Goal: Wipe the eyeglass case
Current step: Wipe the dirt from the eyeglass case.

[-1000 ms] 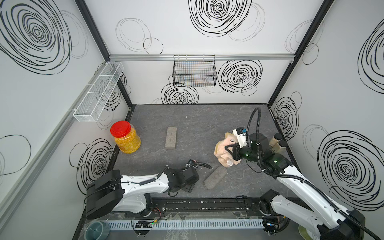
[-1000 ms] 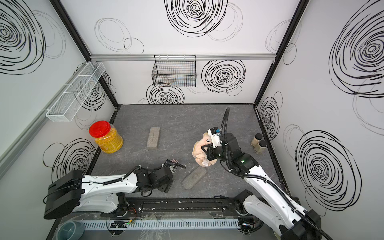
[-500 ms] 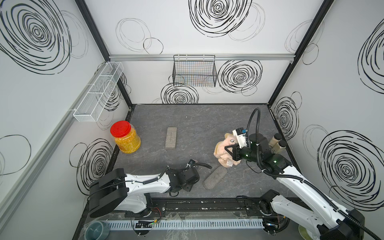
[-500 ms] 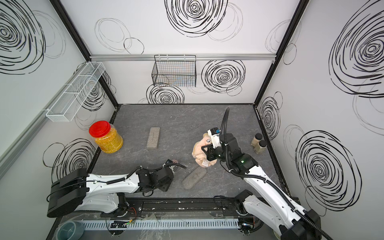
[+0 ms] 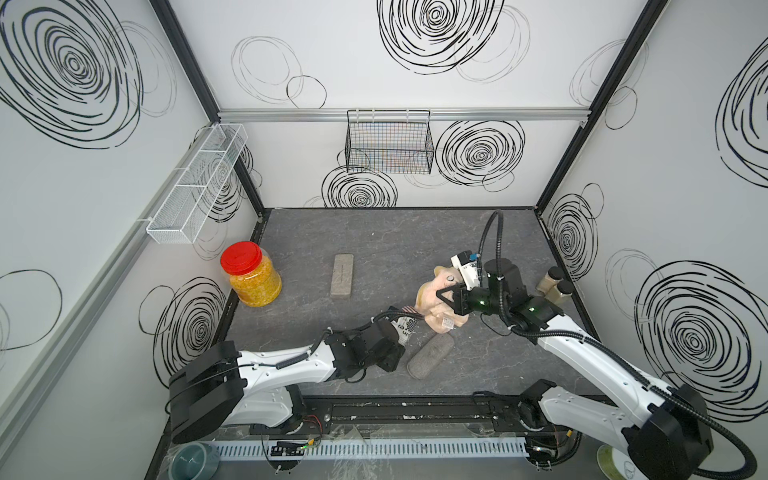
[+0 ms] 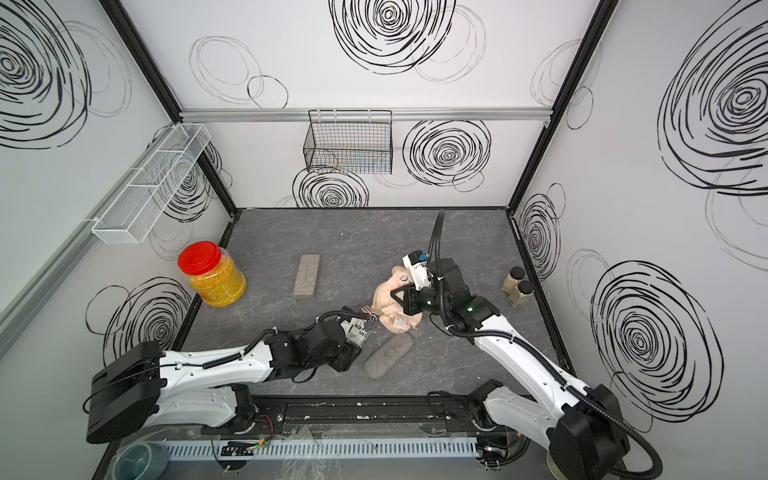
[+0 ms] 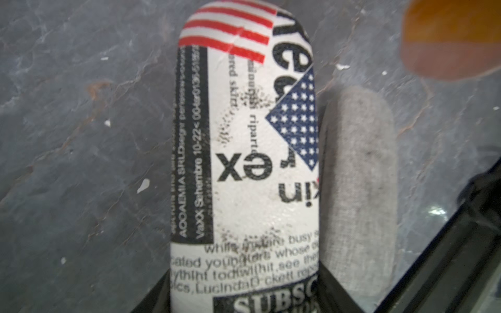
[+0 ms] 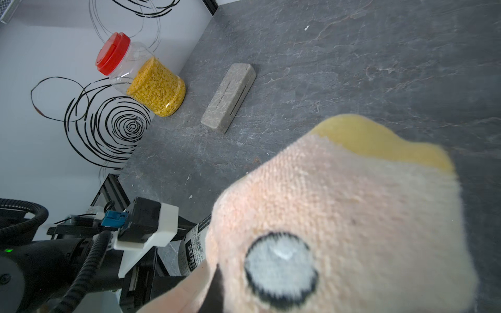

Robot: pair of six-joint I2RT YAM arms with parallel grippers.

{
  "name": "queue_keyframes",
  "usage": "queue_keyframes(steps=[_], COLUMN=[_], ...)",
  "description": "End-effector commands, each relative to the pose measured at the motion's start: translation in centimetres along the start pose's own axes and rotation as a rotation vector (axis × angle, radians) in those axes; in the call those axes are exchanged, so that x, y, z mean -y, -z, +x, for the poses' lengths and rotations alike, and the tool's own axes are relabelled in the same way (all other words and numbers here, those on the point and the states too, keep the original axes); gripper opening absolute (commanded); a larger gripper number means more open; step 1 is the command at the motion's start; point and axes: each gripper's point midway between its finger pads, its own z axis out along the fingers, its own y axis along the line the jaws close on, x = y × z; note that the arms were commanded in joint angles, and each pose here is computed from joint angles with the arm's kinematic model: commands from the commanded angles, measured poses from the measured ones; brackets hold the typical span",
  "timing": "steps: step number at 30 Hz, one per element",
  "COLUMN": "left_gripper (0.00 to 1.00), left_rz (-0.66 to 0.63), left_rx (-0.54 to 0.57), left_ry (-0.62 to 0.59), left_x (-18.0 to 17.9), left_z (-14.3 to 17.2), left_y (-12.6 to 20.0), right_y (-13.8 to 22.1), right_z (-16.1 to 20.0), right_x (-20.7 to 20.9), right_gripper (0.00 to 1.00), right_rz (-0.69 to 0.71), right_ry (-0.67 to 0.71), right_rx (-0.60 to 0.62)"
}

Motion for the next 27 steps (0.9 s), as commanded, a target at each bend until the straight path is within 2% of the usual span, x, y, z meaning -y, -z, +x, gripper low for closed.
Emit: queue_keyframes(steps=[1, 8, 12, 16, 20, 27], left_gripper=[0.62, 0.62, 0.61, 0.61, 0.61, 0.62], left_rz=[0.125, 0.236, 0.301, 0.302, 0.315, 0.326], left_rx=[0.164, 0.236, 0.250, 0.297, 0.317, 0.337], left_ry=[0.008, -0.037, -0.023, -0.047, -0.058, -0.070], left_x=[3.2, 5.3, 5.0, 3.6, 2.8, 2.7], left_z=[-5.1, -7.1, -7.9, -8.5, -8.8, -8.0], left_y=[1.0, 1.2, 1.4, 1.8, 2.3, 3.1], right_y=[-0.8, -3.9, -5.0, -5.6, -6.3, -4.4], right_z=[-2.3, 0.2, 2.6, 4.3, 4.7, 0.6], right_x=[-2.2, -1.9, -3.5, -4.8, -4.1, 0.6], right_gripper=[0.02, 0.01, 0.01, 0.01, 0.00, 0.00], right_rz=[-0.099, -0.065, -0.085, -0.076, -0.005, 0.303], right_ry=[0.048, 0.031, 0.023, -0.021, -0.077, -0.121], right_rx=[0.017, -0.092, -0.153, -0.180, -0.160, -0.022])
